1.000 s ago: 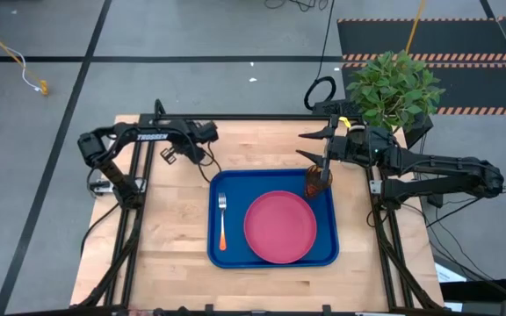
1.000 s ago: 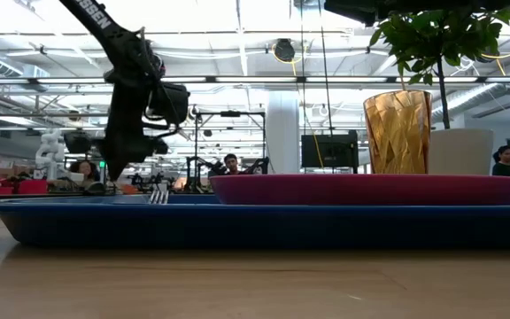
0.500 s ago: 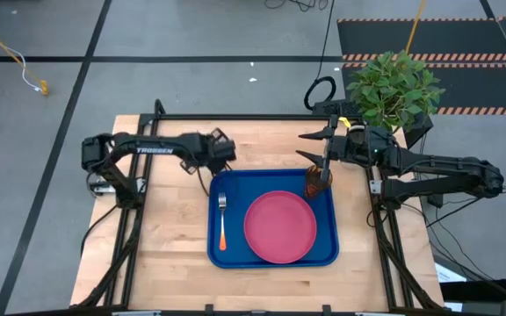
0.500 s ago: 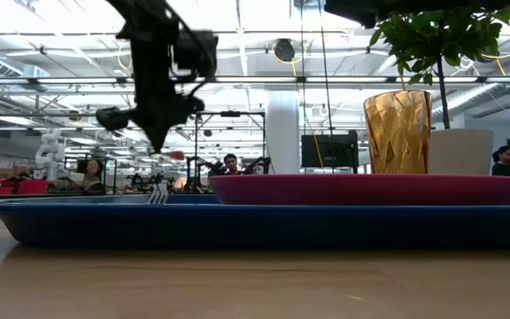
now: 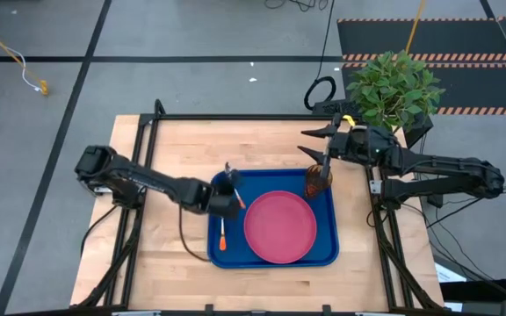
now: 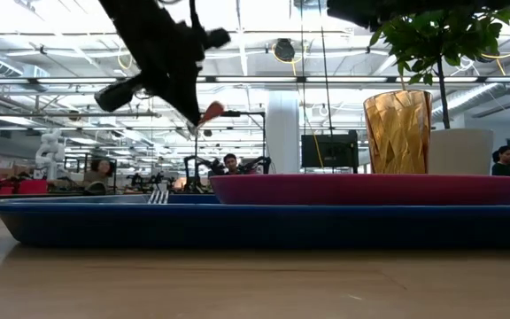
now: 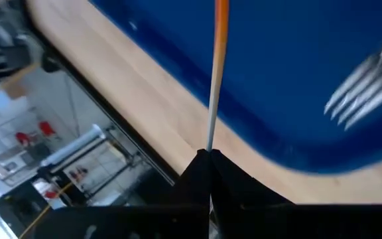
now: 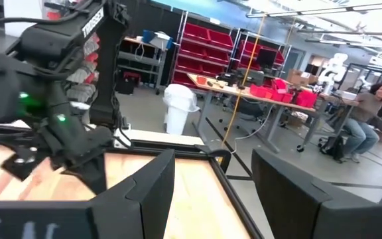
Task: Pick and place plate/cup/fork/spoon on tray
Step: Put the orange spoon on the blue tray between the orange fork and pink plate
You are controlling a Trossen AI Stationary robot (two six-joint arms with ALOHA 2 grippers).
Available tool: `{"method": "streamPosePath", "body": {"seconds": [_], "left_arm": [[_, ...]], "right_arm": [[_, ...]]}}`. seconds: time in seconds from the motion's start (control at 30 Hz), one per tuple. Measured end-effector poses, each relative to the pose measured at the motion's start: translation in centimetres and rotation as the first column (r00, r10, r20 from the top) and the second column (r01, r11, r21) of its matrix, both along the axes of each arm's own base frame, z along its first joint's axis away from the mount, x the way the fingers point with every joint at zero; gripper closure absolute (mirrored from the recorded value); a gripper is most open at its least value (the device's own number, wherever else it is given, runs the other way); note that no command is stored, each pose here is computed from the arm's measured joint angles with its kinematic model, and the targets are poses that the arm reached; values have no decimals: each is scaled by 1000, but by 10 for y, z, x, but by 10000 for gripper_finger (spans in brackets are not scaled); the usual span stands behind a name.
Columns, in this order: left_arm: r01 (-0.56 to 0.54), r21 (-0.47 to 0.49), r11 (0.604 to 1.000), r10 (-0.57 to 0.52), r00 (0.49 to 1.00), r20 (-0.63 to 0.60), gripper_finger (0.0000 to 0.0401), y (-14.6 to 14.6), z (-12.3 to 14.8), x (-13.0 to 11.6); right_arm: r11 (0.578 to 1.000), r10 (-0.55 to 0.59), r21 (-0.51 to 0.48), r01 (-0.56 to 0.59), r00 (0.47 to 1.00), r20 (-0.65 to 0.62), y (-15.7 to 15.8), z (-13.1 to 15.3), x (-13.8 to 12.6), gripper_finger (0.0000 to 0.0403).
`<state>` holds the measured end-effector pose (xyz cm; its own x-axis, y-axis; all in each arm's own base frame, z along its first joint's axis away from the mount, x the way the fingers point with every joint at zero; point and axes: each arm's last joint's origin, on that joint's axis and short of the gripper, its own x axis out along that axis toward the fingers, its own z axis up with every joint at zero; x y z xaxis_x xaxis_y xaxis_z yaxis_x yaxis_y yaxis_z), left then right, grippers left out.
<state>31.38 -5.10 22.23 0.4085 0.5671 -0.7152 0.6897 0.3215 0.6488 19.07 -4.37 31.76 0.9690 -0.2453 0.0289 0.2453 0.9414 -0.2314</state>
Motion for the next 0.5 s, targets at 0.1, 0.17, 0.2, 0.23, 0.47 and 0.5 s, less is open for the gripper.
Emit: {"method": "streamPosePath", "body": {"seconds": [0.1,0.17,0.2,0.23,0.47,0.5], "left_arm": [[-4,1,1000,4,998,56,401,-14,1,-1],[-13,-12,1000,14,996,84,401,-21,1,-3],[-18,-19,1000,20,995,98,401,-25,1,-3],[-19,-26,999,21,994,109,401,-29,2,-4],[-7,-62,998,16,989,144,401,-46,-9,-10],[1,-68,998,9,990,141,401,-45,-14,-12]], "right_arm": [[1000,2,11,-2,1000,12,0,2,-2,211],[1000,2,10,-2,1000,16,1,2,-3,211],[1000,2,10,-2,1000,17,1,2,-3,211],[1000,2,10,-2,1000,16,1,2,-3,211],[1000,2,26,-3,1000,20,1,2,-3,211],[999,3,35,-3,1000,23,1,2,-3,211]]}}
